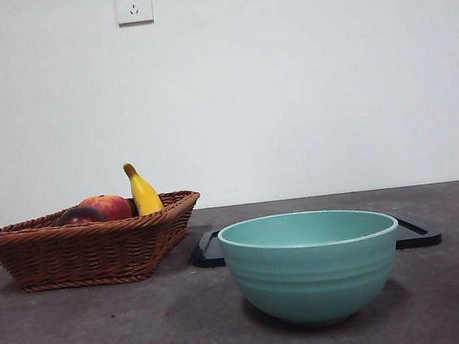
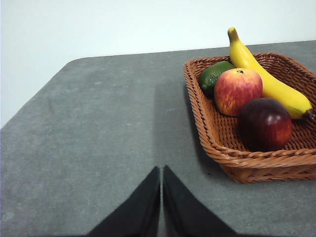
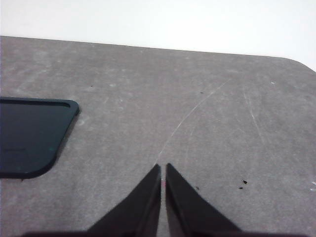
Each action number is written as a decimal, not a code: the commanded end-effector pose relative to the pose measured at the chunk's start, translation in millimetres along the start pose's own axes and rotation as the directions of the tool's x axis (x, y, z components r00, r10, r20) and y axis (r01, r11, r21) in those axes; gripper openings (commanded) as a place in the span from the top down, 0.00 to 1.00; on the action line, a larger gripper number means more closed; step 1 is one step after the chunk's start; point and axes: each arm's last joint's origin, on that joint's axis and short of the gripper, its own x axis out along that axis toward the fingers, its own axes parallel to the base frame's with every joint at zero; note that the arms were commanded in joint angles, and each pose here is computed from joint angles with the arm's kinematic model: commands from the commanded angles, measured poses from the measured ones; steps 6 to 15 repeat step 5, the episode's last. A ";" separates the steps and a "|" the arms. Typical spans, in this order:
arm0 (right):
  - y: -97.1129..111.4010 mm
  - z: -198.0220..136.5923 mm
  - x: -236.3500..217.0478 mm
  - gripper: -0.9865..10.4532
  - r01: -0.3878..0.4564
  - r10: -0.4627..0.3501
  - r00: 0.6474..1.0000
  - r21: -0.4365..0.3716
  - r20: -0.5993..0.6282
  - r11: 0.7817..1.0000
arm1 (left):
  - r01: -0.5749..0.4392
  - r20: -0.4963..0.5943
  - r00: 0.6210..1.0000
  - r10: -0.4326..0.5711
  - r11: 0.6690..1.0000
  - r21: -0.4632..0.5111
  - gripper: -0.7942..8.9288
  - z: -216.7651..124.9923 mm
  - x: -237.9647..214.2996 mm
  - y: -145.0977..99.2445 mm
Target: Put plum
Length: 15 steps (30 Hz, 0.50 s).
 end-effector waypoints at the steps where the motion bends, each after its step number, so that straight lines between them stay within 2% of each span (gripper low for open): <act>1: 0.0 -0.5 0.4 0.91 0.001 -0.001 1.000 0.014 0.007 1.000 | 0.000 -0.027 1.000 0.000 1.000 -0.003 0.91 -7.4 1.9 -0.4; 15: 0.0 -0.5 0.4 0.91 0.001 -0.001 1.000 0.014 0.007 1.000 | 0.000 -0.027 1.000 0.000 1.000 -0.003 0.91 -7.4 2.0 -0.4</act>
